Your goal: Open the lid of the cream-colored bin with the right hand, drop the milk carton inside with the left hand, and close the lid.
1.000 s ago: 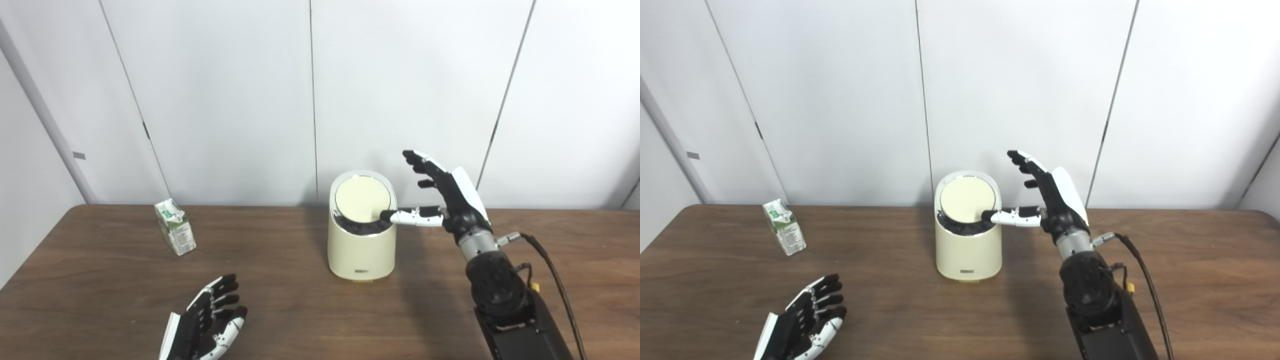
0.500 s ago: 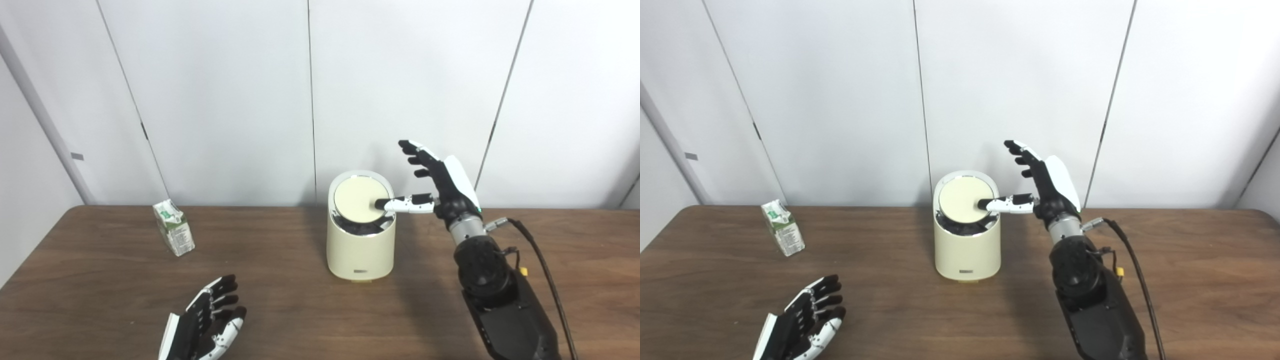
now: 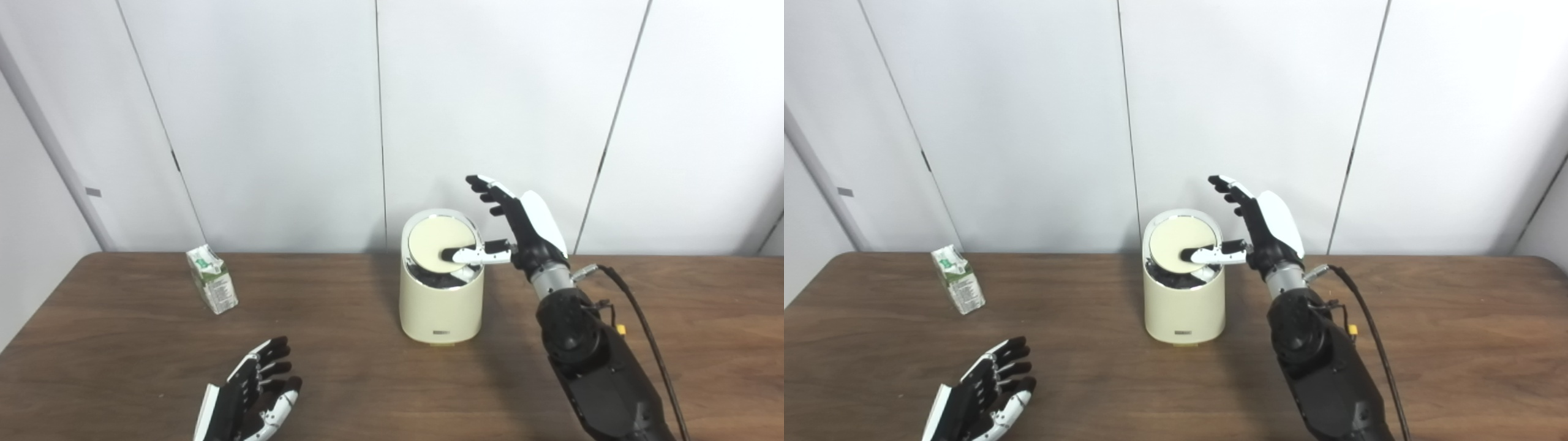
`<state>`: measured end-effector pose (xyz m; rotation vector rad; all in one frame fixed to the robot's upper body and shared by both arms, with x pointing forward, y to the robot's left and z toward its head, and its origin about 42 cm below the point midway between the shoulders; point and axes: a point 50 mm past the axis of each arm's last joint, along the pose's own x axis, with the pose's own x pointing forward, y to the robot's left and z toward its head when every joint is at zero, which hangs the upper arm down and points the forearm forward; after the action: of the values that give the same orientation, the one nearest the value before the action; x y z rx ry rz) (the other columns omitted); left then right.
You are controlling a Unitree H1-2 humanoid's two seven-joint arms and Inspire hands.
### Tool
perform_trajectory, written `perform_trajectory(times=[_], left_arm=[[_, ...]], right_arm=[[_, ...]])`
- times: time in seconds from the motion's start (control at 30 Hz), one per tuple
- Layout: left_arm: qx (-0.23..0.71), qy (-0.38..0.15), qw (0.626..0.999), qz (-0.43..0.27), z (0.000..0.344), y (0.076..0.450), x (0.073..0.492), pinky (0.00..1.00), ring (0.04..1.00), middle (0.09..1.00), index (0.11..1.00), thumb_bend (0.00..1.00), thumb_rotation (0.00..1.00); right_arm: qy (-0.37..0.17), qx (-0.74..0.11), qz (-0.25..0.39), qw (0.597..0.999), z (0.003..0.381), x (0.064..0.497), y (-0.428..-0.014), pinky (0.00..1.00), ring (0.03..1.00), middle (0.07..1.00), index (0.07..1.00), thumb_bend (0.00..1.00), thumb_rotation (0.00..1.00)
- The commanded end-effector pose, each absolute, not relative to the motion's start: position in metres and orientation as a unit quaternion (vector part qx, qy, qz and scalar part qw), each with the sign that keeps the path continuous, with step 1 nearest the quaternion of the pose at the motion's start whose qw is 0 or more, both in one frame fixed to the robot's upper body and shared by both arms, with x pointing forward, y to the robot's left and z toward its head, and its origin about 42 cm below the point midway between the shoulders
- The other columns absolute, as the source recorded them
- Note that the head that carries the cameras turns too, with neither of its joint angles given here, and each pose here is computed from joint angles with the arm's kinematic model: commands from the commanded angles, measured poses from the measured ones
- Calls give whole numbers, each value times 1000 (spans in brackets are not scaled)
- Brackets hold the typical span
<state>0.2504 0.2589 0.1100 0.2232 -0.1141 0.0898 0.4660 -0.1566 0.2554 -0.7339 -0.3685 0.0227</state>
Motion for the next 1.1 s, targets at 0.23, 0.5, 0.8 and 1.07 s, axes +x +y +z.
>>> perform_trajectory(times=[0.23, 0.5, 0.8, 1.07], left_arm=[[113, -30, 992, 39, 94, 254, 241, 678, 761, 816, 844, 416, 262], [115, -28, 992, 39, 95, 253, 240, 680, 760, 814, 846, 413, 273], [118, -28, 992, 41, 96, 252, 240, 674, 756, 813, 845, 421, 276], [120, -29, 992, 41, 96, 252, 239, 673, 755, 812, 846, 413, 287]], right_arm=[[-225, -354, 10, 908, 286, 470, -144, 752, 831, 844, 840, 812, 221], [-221, -361, 14, 906, 283, 468, -142, 748, 830, 844, 840, 809, 222], [-220, -386, 8, 896, 282, 469, -150, 764, 842, 854, 845, 814, 235], [-243, -476, 10, 845, 289, 471, -155, 788, 856, 870, 866, 884, 171]])
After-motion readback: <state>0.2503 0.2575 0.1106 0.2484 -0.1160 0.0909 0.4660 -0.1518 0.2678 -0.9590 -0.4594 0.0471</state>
